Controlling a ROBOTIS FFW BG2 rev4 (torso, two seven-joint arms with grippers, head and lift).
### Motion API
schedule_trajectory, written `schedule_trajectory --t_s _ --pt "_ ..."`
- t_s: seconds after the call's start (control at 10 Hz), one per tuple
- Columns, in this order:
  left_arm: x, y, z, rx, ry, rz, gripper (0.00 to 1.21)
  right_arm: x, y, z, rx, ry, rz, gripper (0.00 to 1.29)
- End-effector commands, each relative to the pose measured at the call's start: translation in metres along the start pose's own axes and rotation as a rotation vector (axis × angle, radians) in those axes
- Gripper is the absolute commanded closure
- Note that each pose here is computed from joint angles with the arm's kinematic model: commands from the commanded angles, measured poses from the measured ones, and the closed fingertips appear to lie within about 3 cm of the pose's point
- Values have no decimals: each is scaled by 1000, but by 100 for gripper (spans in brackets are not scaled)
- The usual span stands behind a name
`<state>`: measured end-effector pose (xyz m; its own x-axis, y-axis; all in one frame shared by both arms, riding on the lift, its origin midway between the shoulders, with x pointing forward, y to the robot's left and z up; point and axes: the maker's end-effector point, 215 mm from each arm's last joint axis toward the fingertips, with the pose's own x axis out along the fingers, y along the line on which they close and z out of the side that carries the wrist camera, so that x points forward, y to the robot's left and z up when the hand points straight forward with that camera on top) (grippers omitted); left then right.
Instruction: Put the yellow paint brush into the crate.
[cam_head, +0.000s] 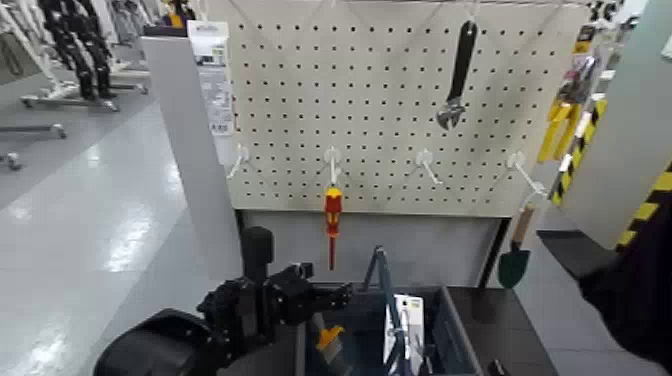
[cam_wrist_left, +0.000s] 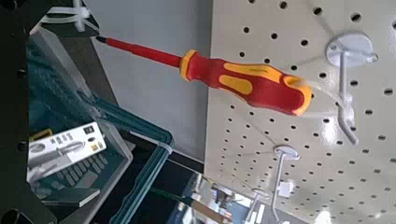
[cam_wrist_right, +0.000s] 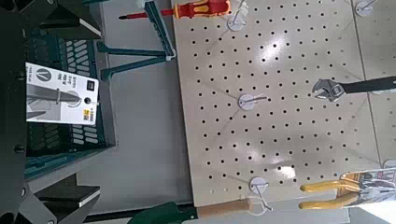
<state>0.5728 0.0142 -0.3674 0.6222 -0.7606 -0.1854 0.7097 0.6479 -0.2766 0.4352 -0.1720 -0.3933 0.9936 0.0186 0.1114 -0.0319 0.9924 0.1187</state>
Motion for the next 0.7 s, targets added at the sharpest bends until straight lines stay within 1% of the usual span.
schedule_trajectory --t_s 0.1,0.3,0.5,0.7 --pt "-3 2 12 181 44 38 11 0 -1 0 0 -1 -2 13" --pt "-11 6 37 293 -5 101 11 0 -2 1 0 -4 -2 13" --pt "-21 5 50 400 -38 164 11 0 -3 2 1 -7 -4 13" --pt "-46 16 58 415 -144 273 11 0 -5 1 2 -7 -9 13"
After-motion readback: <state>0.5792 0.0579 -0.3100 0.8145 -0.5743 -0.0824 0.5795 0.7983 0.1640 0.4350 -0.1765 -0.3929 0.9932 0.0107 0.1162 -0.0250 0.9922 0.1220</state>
